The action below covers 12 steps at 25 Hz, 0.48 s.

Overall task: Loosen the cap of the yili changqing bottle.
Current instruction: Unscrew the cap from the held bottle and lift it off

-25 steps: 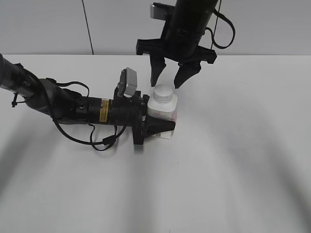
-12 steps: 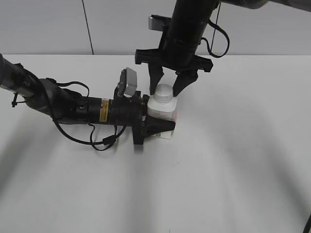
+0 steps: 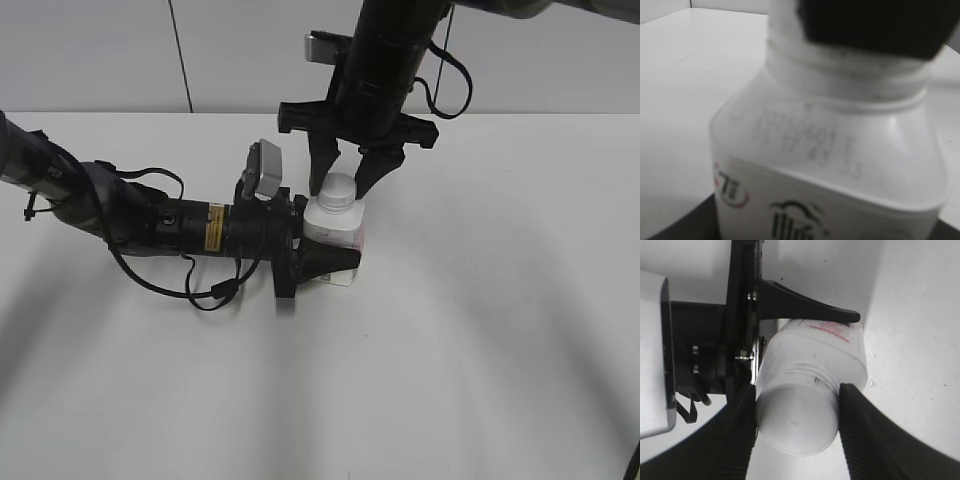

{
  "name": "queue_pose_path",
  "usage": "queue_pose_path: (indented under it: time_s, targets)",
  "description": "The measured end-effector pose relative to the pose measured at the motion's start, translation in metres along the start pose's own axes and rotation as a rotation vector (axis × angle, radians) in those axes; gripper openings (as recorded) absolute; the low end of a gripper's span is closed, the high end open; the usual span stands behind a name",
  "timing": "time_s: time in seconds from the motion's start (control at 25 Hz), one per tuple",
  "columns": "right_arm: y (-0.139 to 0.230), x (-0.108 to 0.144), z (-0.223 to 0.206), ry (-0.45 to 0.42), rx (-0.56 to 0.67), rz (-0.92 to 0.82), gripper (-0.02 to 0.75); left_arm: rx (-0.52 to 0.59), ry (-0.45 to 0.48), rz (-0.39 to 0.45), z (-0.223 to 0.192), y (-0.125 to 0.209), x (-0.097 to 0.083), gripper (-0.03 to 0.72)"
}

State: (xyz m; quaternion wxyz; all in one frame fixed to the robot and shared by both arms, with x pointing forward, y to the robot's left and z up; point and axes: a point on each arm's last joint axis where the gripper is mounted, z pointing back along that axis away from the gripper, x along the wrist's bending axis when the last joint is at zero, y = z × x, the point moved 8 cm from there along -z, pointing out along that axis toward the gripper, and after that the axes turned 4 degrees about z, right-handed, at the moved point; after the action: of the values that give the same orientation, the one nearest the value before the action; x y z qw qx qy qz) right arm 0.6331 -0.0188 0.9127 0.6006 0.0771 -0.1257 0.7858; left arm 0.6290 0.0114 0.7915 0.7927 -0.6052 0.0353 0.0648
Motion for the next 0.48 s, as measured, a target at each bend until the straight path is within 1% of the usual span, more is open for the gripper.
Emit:
queue_pose_path:
  time_s: [0.2,0.48]
  targets:
    - [0.0000,0.0000,0.0000,0.000,0.000,0.118,0.398,0.000,0.000,0.000,0.0000,0.0000,0.0000,0.398]
    - [0.0000,0.0000,0.0000,0.000,0.000,0.499,0.398,0.001,0.001,0.000,0.0000,0.0001,-0.0001,0.398]
